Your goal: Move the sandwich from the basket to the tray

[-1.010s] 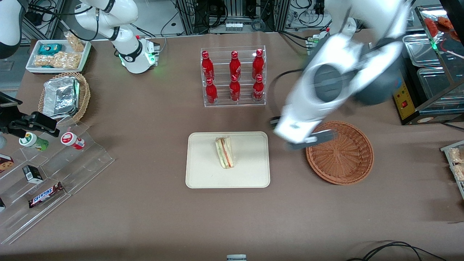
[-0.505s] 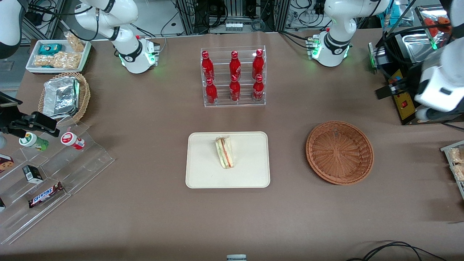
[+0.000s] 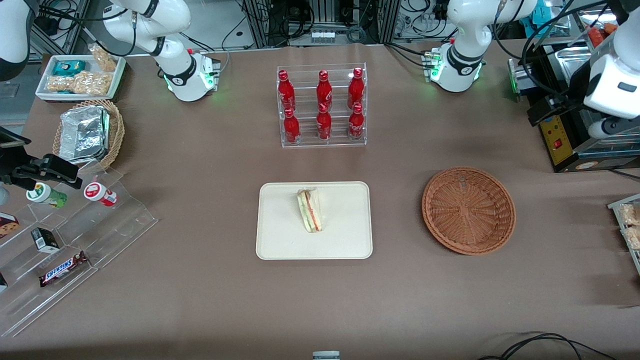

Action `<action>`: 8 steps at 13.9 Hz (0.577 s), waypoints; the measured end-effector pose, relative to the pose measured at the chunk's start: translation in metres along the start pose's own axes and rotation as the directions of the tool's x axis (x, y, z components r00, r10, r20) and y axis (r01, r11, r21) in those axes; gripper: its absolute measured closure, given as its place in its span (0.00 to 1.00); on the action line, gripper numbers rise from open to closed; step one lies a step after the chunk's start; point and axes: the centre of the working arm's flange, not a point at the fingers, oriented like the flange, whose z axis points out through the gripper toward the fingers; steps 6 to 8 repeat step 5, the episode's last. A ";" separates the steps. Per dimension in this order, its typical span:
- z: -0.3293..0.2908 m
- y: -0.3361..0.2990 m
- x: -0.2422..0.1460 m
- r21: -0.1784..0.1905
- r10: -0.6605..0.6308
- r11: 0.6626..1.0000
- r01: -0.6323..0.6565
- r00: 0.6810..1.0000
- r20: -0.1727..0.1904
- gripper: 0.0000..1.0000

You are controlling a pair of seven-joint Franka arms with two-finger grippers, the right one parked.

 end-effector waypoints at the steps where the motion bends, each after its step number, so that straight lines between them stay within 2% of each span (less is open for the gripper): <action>1: -0.002 -0.001 -0.001 -0.002 0.031 1.000 -0.031 1.000 0.002 0.00; 4: -0.003 -0.002 -0.002 -0.005 0.124 0.992 -0.124 0.992 0.006 0.00; 8: -0.003 -0.003 -0.001 -0.006 0.131 0.991 -0.131 0.991 0.006 0.00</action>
